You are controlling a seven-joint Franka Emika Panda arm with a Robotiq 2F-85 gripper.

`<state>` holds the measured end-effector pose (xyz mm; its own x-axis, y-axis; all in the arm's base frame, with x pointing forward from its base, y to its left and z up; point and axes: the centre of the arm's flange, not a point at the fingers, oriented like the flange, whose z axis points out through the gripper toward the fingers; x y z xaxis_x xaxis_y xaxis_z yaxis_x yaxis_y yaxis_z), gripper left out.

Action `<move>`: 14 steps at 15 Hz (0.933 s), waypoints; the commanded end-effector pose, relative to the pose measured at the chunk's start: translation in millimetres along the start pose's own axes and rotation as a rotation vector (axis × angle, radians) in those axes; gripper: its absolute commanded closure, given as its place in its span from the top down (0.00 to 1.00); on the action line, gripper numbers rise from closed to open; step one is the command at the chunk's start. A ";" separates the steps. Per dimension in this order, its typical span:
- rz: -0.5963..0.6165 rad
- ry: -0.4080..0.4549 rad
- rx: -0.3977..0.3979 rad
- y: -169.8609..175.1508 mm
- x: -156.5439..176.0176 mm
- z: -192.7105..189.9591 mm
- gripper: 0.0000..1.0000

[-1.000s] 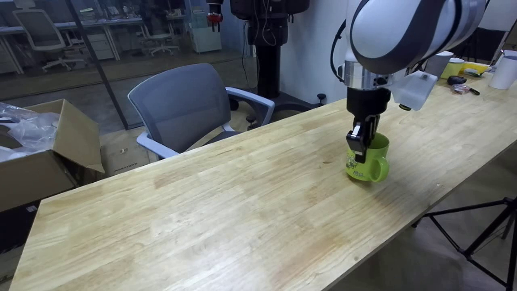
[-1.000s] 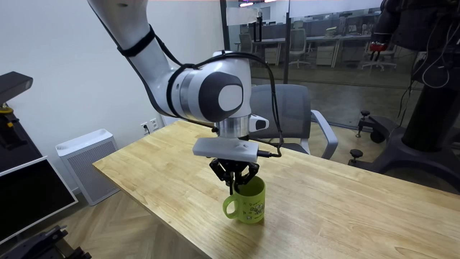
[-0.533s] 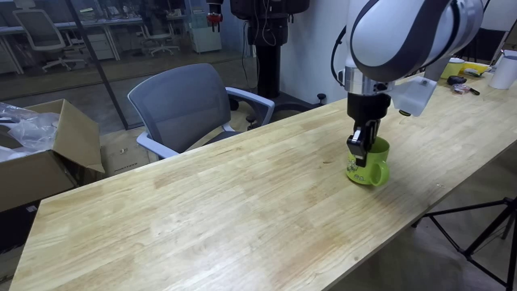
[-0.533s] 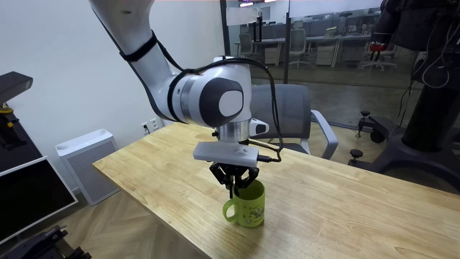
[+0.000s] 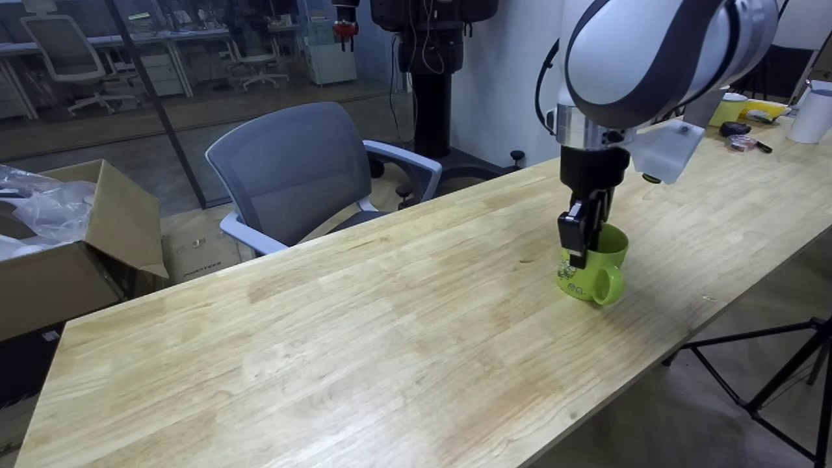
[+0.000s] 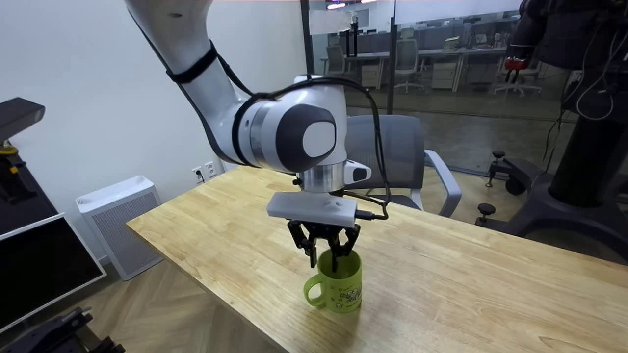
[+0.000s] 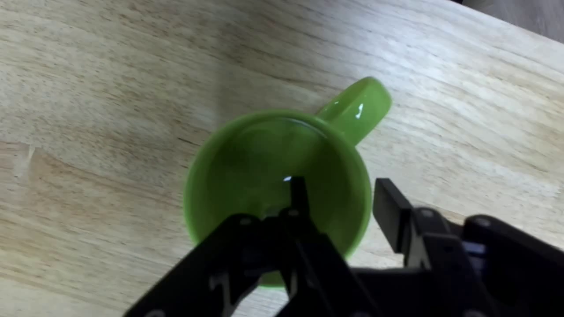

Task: Move the mug to the left

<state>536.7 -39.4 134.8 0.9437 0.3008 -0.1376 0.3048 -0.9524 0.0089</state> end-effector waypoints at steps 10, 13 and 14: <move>0.089 -0.003 -0.082 16.9 8.1 -27.1 1.00; 0.108 0.001 -0.098 18.5 11.7 -39.9 1.00; 0.114 0.007 -0.101 18.8 12.8 -46.2 1.00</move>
<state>554.1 -54.9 157.1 0.9649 0.2309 -0.1254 0.2426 -0.9662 0.0871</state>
